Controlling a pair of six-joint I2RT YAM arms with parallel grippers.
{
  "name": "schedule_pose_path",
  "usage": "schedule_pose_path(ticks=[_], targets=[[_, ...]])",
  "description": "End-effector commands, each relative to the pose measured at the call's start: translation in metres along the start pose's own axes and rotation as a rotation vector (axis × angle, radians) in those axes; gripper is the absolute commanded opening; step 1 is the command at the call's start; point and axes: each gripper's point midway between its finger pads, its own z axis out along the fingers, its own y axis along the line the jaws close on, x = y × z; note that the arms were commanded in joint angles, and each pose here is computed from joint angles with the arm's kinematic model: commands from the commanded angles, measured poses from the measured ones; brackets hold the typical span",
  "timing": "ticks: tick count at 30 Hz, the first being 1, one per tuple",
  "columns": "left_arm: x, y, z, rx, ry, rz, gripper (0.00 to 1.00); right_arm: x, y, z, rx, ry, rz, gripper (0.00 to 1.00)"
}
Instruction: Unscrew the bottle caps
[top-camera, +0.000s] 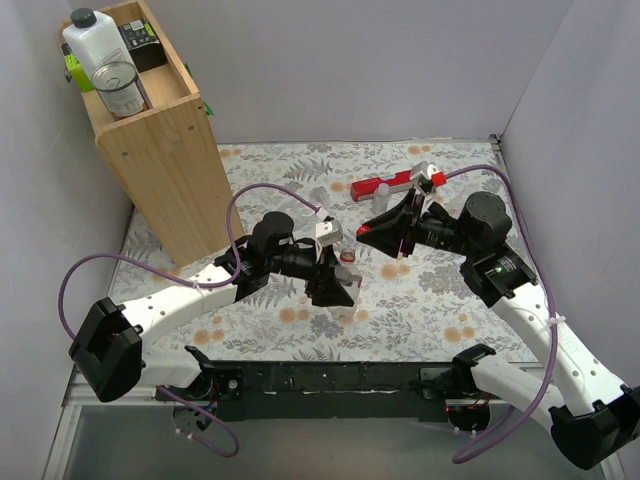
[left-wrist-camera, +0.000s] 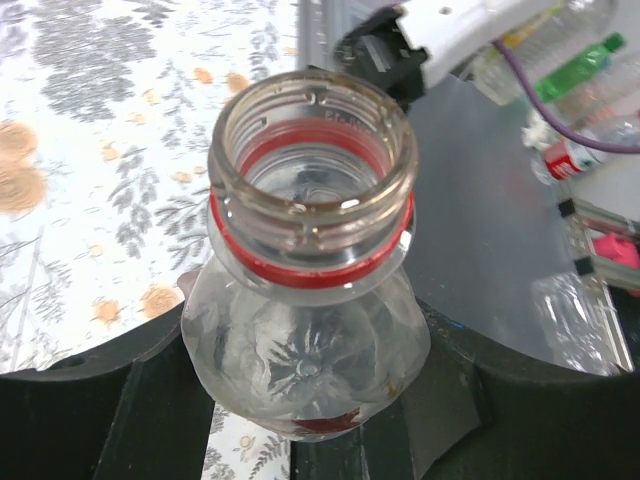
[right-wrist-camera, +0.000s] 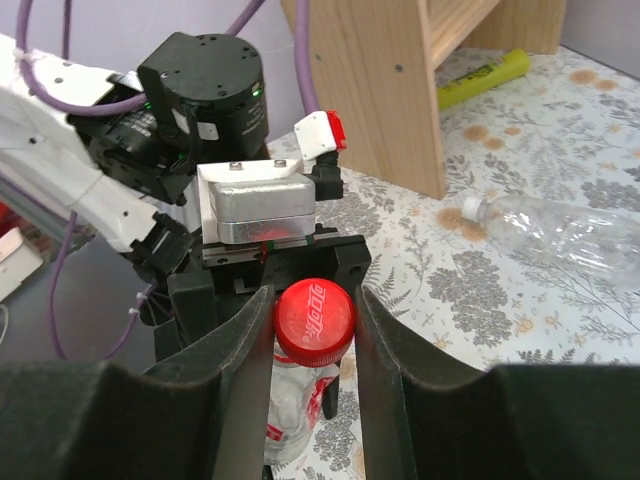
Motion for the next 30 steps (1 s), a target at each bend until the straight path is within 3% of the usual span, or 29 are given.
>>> schedule_pose_path(ticks=[1, 6, 9, 17, 30], targets=[[-0.016, 0.031, -0.006, -0.206, -0.044, 0.022, 0.17, -0.022, -0.015, -0.012, 0.153, -0.033, -0.057, 0.01], [-0.023, 0.074, -0.032, -0.464, -0.112, -0.054, 0.17, -0.01, -0.089, -0.052, 0.652, 0.016, -0.005, 0.01], [-0.029, 0.088, -0.044, -0.562, -0.148, -0.056, 0.18, 0.022, -0.116, -0.067, 0.804, 0.083, 0.044, 0.01], [-0.032, 0.099, -0.061, -0.673, -0.158, 0.002, 0.19, 0.113, -0.153, -0.058, 0.94, 0.209, 0.134, 0.01], [-0.027, 0.097, -0.054, -0.639, -0.14, -0.007, 0.19, 0.194, -0.204, -0.045, 1.059, 0.335, 0.2, 0.01]])
